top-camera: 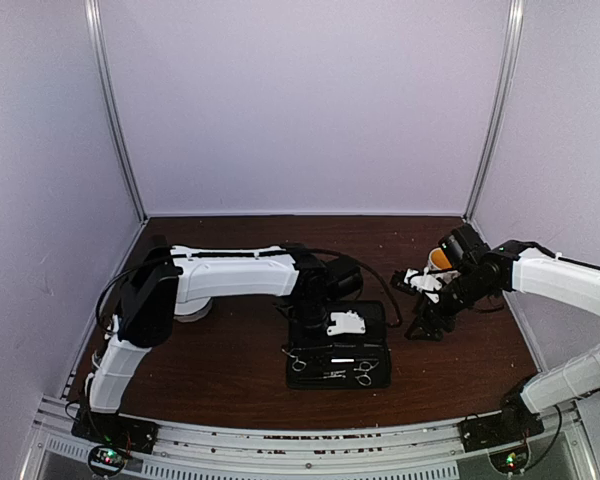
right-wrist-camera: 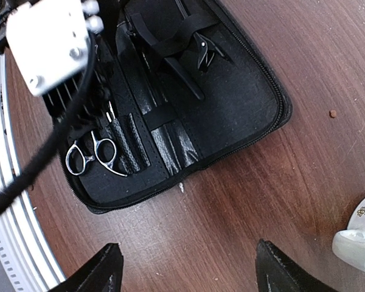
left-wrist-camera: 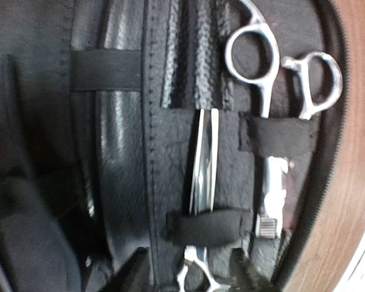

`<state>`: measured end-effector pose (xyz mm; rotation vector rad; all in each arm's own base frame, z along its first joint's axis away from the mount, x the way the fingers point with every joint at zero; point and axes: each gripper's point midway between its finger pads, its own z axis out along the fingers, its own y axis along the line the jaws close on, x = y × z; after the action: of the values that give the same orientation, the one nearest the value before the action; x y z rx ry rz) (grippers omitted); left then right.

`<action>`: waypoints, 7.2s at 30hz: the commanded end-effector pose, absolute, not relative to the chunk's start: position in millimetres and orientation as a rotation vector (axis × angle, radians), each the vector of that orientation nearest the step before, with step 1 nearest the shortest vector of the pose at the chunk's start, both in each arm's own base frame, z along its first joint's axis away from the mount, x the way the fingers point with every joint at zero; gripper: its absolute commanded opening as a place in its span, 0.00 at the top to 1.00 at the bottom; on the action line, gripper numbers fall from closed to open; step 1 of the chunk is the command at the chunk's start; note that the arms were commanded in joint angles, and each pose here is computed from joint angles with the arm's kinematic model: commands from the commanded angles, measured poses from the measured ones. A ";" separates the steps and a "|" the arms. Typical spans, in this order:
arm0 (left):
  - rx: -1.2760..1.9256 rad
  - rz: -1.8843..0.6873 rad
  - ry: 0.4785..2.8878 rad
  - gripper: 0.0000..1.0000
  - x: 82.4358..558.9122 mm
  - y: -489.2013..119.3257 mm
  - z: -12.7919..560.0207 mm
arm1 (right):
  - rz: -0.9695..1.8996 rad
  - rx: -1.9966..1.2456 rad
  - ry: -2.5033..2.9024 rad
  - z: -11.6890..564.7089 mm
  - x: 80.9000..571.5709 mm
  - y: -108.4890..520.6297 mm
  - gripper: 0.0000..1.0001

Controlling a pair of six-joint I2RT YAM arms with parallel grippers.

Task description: Sort the hair-cutting tools

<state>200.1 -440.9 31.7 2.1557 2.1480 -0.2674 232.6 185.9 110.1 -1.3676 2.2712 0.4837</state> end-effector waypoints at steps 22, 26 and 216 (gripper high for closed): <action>1.888 -0.312 2.243 0.58 200.0 -390.7 67.4 | 0.461 -1.364 2.322 97.4 232.1 179.7 0.25; 1.918 -0.320 2.214 0.59 205.1 -402.1 62.4 | 0.451 -1.367 2.321 96.1 231.1 178.2 0.25; 1.341 -0.858 2.247 0.72 164.6 -376.5 28.6 | -0.129 -2.215 1.496 67.9 190.0 308.3 0.39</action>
<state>162.6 -362.7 23.4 1.3010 2.2887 -0.8333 197.4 307.7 77.0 -2.2016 1.4902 -0.1557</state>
